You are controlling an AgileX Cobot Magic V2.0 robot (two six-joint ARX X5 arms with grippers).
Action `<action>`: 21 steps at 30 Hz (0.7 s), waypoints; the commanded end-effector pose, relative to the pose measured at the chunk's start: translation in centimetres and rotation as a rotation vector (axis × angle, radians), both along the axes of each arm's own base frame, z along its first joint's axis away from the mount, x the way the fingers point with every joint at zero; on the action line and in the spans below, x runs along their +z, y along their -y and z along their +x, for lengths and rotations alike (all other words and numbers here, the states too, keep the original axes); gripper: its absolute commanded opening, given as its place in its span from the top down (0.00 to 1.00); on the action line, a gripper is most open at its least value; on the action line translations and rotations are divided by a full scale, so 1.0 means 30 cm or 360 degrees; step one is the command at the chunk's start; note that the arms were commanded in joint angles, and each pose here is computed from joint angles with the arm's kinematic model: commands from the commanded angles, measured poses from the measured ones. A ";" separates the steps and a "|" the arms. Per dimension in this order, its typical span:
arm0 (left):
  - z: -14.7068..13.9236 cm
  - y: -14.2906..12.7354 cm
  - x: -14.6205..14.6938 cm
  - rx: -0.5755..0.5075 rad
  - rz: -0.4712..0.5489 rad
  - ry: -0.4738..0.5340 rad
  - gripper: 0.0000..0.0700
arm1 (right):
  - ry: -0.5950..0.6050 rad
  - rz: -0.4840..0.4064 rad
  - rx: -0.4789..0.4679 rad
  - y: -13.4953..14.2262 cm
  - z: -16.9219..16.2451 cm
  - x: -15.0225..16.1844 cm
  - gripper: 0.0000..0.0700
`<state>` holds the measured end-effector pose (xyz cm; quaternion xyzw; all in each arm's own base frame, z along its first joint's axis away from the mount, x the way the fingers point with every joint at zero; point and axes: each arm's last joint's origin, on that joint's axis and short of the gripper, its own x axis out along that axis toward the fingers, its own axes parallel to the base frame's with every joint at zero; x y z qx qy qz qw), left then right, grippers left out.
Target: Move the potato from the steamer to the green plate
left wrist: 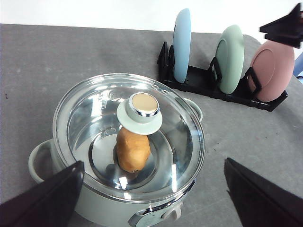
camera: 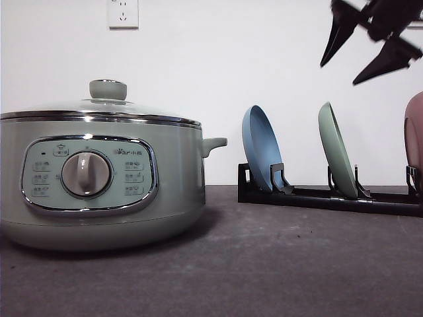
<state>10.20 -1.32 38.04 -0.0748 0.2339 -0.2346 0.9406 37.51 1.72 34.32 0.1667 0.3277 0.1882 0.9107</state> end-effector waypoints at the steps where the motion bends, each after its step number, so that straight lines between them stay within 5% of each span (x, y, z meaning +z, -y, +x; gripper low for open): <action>1: -0.001 0.001 0.023 -0.0023 0.0016 0.0059 0.14 | 0.0004 0.0015 -0.0012 -0.009 0.040 -0.018 0.31; 10: -0.002 0.001 0.021 -0.0023 0.0016 0.0047 0.14 | -0.0029 -0.0002 -0.0048 -0.042 0.125 -0.119 0.38; 15: -0.002 0.001 0.021 -0.0023 0.0016 0.0047 0.14 | -0.0029 -0.0001 -0.0040 -0.048 0.137 -0.134 0.69; 21: -0.002 0.001 0.021 -0.0023 0.0016 0.0047 0.14 | -0.0036 -0.0006 -0.0048 -0.049 0.138 -0.138 0.74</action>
